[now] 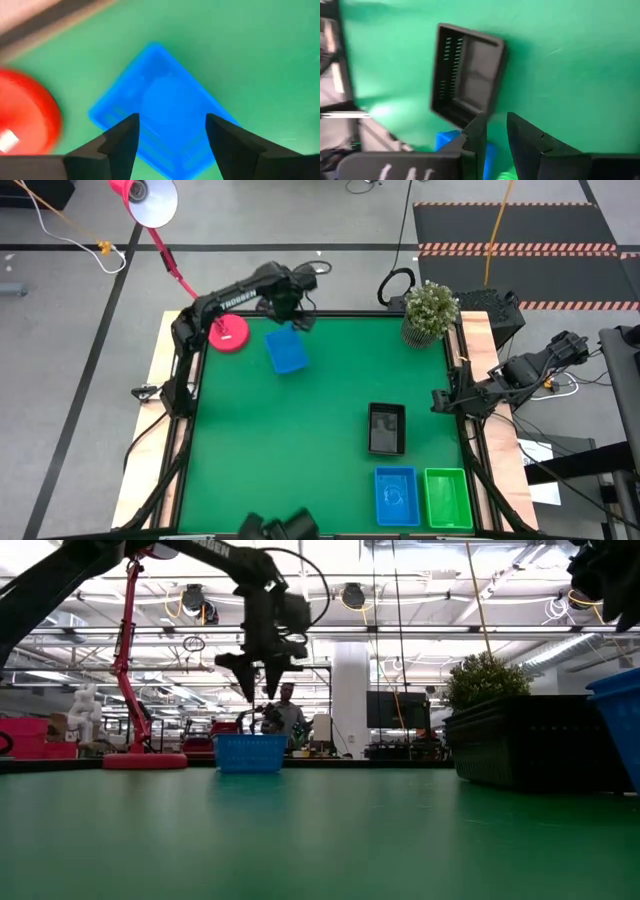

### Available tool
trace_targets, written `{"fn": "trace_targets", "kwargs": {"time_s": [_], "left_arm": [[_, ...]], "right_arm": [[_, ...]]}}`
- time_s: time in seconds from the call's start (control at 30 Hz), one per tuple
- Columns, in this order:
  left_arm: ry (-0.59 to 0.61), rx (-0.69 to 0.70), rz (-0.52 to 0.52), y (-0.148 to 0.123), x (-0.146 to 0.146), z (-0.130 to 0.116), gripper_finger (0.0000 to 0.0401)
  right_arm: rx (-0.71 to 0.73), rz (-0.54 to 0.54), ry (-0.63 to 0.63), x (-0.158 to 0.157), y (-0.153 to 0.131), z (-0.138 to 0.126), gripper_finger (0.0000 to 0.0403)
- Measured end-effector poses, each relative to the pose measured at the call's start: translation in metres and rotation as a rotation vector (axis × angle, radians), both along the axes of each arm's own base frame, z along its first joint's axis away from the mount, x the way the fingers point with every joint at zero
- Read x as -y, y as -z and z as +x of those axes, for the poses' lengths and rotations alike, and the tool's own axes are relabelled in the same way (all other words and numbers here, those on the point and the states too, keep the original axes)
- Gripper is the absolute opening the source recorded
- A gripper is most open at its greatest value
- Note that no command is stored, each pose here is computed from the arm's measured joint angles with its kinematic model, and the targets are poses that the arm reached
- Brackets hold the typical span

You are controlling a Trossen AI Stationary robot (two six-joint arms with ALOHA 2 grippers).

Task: Stack baskets by color
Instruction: Stack the top blue bin on the blue bins

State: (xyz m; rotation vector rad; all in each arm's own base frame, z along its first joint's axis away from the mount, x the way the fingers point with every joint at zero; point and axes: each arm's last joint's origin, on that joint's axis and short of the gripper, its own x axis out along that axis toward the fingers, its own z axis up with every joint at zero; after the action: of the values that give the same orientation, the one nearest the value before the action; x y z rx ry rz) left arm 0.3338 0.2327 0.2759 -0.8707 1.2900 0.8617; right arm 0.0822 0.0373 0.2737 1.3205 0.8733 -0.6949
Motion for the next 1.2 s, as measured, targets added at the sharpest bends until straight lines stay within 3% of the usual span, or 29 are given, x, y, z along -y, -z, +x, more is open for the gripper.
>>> {"fn": "trace_targets", "kwargs": {"time_s": [0.3,0.43,0.53,0.63,0.83,1.03,1.2], "left_arm": [[0.319,-0.023,0.04,0.0,-0.049,-0.039,0.0194],[0.47,-0.023,0.054,0.009,-0.059,-0.047,0.0168],[0.507,-0.013,0.005,0.021,-0.06,-0.051,0.0156],[0.466,-0.048,-0.05,0.036,-0.056,-0.055,0.0158],[0.108,-0.168,-0.184,0.063,-0.046,-0.068,0.0191],[0.031,-0.212,-0.248,0.076,-0.036,-0.072,0.0218],[0.013,-0.16,-0.225,0.079,-0.039,-0.068,0.0215]], "right_arm": [[0.155,0.107,0.042,-0.011,0.012,0.022,0.007],[0.188,0.088,0.085,-0.013,0.015,0.027,0.007],[0.238,0.06,0.125,-0.013,0.013,0.031,0.007],[0.285,0.03,0.162,-0.013,0.011,0.034,0.007],[0.307,0.013,0.183,-0.013,0.011,0.038,0.007],[0.32,0.022,0.182,-0.014,0.01,0.039,0.007],[0.32,0.022,0.182,-0.014,0.01,0.039,0.007]]}}
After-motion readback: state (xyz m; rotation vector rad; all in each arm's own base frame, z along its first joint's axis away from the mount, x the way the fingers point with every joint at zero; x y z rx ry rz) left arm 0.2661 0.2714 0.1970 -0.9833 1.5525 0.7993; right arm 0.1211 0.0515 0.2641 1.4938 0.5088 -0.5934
